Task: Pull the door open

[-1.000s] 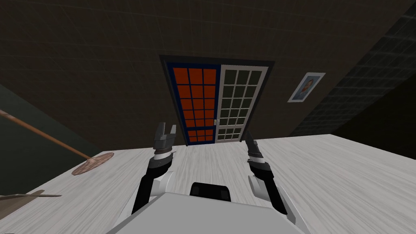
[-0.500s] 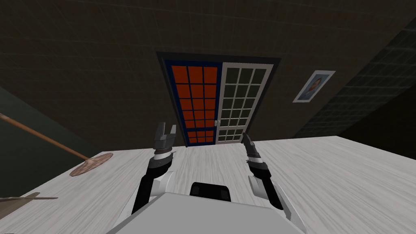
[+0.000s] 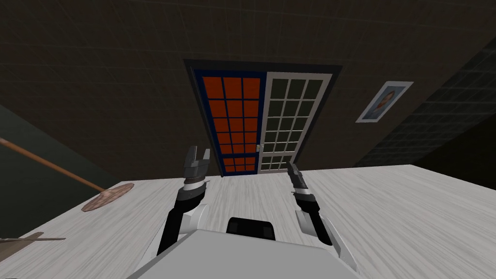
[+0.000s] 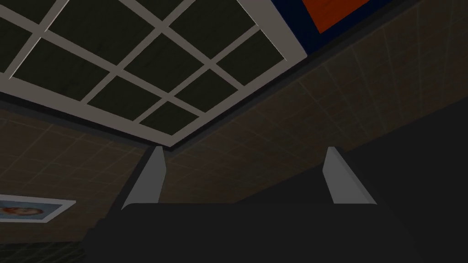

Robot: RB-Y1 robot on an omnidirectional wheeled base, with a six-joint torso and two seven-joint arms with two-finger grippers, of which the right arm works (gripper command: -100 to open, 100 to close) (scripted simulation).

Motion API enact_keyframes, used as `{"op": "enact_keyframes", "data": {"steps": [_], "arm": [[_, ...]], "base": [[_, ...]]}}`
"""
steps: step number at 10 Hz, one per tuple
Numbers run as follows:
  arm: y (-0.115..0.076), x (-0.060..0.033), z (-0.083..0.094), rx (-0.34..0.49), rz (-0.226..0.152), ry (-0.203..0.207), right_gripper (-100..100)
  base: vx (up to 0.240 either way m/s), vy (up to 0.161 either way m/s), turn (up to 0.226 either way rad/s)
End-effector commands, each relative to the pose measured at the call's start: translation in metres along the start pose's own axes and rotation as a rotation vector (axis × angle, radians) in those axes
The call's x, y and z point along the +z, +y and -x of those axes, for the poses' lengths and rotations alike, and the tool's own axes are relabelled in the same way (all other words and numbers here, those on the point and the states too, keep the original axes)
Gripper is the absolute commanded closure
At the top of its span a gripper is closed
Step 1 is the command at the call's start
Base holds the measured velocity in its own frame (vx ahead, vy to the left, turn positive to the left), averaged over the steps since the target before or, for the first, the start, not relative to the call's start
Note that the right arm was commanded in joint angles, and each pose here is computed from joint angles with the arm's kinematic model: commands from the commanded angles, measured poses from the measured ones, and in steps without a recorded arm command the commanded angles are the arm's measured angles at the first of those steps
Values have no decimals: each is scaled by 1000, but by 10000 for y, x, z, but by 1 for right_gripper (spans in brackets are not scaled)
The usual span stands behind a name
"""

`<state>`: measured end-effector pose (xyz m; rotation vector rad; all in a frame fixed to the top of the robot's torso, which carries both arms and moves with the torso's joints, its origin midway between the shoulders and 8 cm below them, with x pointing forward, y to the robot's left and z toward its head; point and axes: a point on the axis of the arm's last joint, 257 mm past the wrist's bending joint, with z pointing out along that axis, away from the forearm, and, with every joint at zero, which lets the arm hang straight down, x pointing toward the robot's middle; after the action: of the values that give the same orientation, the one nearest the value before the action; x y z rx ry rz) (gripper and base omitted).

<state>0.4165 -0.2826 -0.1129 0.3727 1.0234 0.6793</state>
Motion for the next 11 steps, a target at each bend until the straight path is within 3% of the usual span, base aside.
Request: {"op": "enact_keyframes", "data": {"steps": [1, 11], "arm": [[-120, -23, -62, -45, -13, 16, -100], [-726, -217, -482, -269, -85, 119, -100]], "base": [[103, 11, 19], [92, -3, 24]]}}
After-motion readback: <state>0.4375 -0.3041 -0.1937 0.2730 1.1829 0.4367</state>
